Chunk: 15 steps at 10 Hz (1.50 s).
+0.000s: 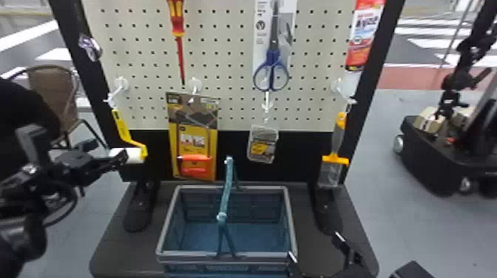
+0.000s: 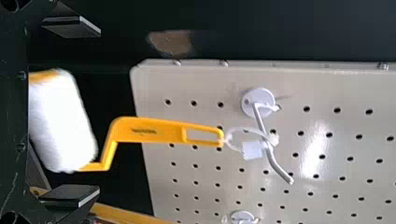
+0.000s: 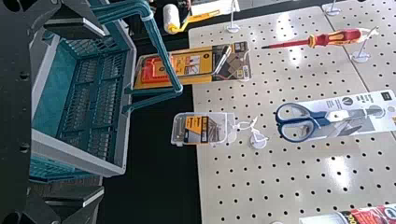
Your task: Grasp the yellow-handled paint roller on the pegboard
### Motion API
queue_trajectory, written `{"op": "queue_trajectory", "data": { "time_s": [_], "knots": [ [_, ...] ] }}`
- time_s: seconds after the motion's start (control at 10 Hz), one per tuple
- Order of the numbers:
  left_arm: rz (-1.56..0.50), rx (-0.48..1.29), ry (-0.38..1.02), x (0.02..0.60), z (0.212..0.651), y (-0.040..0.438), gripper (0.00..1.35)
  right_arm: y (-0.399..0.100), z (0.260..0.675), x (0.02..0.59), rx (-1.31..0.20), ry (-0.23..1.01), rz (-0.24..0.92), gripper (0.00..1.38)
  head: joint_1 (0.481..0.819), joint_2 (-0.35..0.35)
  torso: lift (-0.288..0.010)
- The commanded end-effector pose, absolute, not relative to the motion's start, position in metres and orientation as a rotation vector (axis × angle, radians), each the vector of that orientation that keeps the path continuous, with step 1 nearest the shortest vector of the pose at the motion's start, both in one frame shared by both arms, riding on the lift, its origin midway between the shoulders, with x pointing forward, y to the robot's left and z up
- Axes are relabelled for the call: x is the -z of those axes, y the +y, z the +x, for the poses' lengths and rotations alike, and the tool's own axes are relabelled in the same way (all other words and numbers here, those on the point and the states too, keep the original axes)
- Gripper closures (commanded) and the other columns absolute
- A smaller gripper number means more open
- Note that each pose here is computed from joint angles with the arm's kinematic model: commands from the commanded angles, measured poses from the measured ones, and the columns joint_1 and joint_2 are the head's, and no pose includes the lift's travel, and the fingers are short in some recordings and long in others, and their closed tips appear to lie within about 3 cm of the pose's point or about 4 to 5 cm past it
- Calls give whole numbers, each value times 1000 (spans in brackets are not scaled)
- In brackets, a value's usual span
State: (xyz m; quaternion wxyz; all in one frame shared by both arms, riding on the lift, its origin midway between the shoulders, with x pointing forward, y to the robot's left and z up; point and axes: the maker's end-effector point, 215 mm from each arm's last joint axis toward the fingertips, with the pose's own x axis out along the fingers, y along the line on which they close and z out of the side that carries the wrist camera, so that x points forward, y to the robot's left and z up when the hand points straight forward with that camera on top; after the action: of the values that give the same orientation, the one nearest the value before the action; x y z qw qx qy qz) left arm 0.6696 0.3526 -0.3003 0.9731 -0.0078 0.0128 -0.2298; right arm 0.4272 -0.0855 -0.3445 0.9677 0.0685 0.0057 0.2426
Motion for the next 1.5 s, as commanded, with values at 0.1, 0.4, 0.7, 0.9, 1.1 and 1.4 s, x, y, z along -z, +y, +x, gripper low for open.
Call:
{"op": "queue_trajectory", "data": {
  "time_s": [0.1, 0.4, 0.7, 0.9, 1.1, 1.4],
  "knots": [
    [10, 513, 35, 285, 684, 330, 119, -84, 429, 344, -493, 11, 141, 125, 549, 0, -100],
    [60, 555, 45, 276, 692, 311, 314, -82, 430, 347, -503, 14, 144, 124, 549, 0, -100],
    [95, 574, 63, 281, 695, 295, 628, -79, 429, 349, -525, 20, 145, 125, 549, 0, -100],
    [95, 572, 71, 285, 694, 294, 841, -78, 429, 350, -527, 25, 144, 125, 549, 0, -100],
    [101, 575, 59, 279, 695, 292, 1102, -78, 428, 354, -531, 34, 142, 124, 549, 0, -100],
    [109, 568, 55, 275, 695, 289, 1136, -78, 428, 356, -531, 40, 140, 125, 549, 0, -100]
  ]
}}
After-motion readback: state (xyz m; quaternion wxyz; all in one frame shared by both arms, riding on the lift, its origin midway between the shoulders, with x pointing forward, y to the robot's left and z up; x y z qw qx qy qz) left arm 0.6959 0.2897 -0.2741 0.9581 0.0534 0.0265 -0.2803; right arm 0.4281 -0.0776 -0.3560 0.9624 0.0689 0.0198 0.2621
